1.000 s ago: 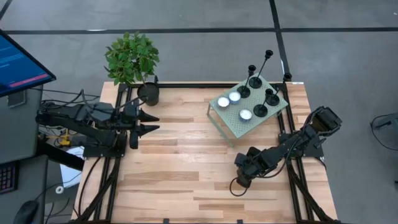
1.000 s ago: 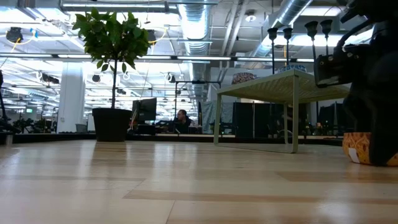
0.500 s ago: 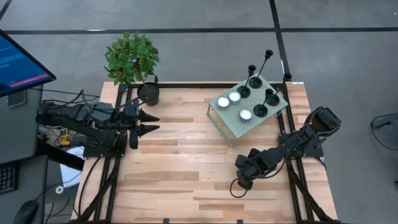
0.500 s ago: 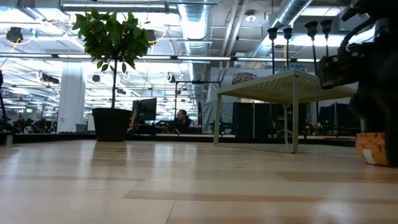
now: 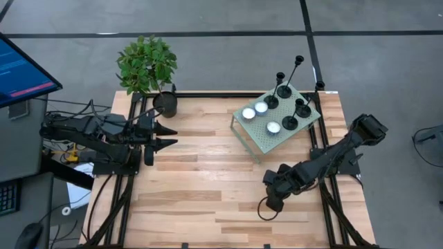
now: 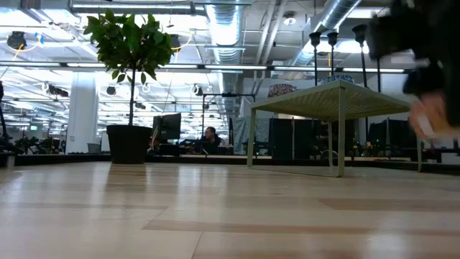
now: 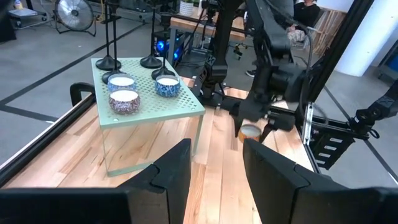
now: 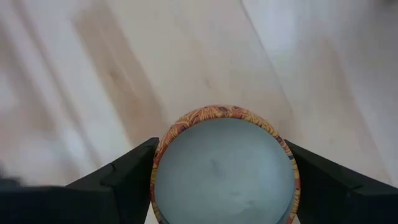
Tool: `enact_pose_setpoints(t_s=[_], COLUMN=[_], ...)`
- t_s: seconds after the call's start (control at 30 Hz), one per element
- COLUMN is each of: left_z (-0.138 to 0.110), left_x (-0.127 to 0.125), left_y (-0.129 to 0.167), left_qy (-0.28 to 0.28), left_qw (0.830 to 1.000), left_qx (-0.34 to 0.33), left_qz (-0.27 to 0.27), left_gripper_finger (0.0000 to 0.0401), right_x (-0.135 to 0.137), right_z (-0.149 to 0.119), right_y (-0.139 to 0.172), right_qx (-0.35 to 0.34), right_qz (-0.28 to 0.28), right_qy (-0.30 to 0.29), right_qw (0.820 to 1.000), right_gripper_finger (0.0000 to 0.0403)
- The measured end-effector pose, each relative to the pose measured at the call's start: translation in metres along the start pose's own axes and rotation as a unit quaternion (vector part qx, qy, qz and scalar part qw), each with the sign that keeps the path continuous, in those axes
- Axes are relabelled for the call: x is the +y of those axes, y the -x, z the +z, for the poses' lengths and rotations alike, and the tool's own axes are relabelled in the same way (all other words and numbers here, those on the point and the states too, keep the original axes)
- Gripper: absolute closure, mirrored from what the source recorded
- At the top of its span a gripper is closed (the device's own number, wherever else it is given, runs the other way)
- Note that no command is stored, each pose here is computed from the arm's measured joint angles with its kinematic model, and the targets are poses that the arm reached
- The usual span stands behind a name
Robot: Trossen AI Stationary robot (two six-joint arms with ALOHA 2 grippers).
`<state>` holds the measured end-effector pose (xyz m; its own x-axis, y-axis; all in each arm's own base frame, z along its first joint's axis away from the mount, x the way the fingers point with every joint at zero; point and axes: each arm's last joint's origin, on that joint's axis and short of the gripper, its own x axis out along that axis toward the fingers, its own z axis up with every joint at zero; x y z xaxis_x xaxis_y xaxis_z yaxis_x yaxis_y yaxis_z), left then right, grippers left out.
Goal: Pick & Place candle stick holders
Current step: Put the orange scented candle on the shelf
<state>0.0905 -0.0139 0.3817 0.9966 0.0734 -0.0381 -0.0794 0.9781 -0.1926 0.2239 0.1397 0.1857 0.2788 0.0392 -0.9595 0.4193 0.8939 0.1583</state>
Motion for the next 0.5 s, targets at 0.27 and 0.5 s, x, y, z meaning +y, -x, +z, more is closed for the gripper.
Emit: enact_pose_setpoints(t_s=[0.27, 0.5], left_z=[0.0, 0.0], left_x=[0.0, 0.0], left_y=[0.0, -0.001], left_qy=[0.0, 0.006], left_qw=[1.0, 1.0], left_qx=[0.0, -0.001], left_qz=[0.0, 0.003], left_gripper_finger=[0.0256, 0.0256], right_x=[-0.004, -0.046], right_z=[0.039, 0.063], right_y=[0.068, 0.108], right_qx=[-0.078, -0.121], right_qz=[0.034, -0.063], right_qy=[-0.002, -0.145], right_qw=[0.996, 0.98], right_gripper_finger=[0.0116, 0.0117])
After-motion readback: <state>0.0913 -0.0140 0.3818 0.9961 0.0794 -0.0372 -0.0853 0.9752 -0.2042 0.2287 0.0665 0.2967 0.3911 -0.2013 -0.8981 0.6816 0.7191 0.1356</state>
